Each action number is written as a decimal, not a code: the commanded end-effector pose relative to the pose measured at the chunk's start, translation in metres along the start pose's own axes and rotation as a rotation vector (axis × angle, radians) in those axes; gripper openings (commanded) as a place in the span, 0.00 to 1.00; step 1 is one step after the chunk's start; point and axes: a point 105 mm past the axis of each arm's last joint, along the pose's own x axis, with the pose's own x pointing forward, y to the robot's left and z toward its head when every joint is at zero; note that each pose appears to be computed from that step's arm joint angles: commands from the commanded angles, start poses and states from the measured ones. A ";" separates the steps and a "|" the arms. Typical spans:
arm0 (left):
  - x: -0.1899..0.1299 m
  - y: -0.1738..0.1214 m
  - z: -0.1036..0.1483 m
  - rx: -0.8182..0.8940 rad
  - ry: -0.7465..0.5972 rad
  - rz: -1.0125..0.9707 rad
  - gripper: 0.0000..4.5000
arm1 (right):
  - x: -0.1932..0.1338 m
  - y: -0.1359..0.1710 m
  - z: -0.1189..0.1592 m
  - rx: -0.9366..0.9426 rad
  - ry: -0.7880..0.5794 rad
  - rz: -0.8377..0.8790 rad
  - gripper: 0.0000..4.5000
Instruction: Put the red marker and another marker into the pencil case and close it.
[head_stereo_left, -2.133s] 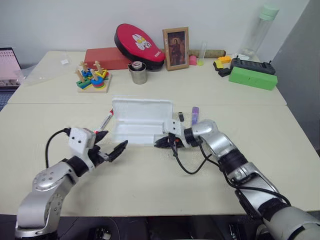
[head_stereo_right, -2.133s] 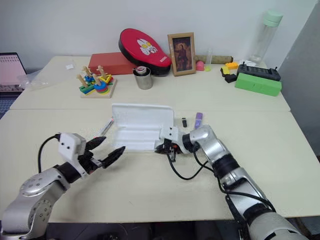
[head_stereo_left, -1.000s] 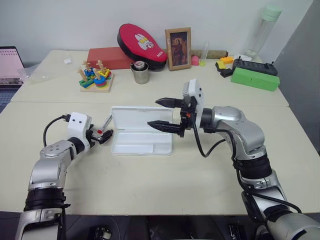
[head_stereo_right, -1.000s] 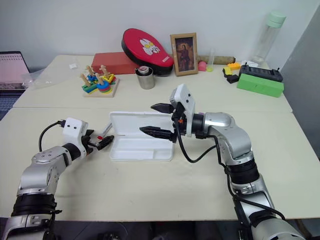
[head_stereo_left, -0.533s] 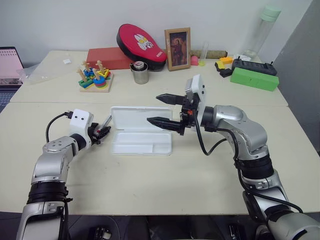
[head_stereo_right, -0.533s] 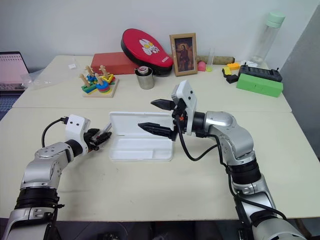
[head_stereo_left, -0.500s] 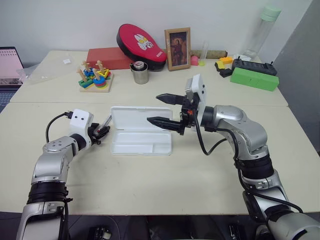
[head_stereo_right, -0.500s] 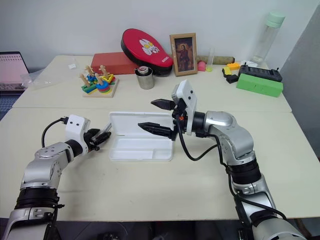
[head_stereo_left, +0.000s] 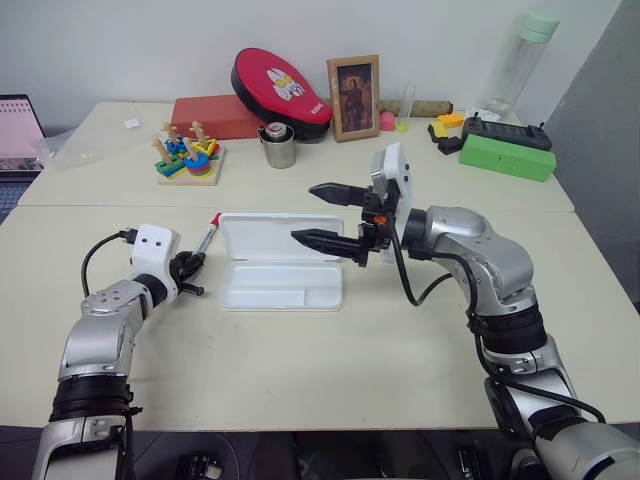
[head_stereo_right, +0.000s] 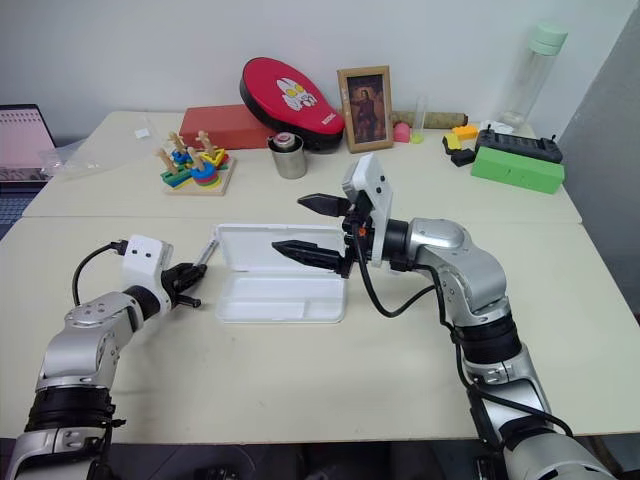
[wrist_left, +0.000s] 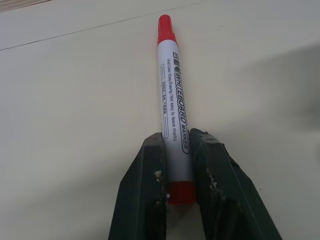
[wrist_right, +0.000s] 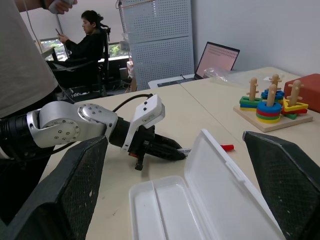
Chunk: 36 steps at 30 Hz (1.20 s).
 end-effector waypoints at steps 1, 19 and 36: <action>-0.020 0.034 0.091 -0.046 -0.377 0.148 0.10 | -0.013 0.001 0.029 -0.045 -0.073 0.034 1.00; -0.062 -0.105 0.081 0.995 -0.172 -0.999 0.10 | -0.071 -0.018 0.035 -0.097 0.004 -0.078 1.00; -0.024 -0.111 0.059 1.024 -0.157 -1.079 0.26 | -0.074 -0.012 0.011 -0.106 0.066 -0.184 1.00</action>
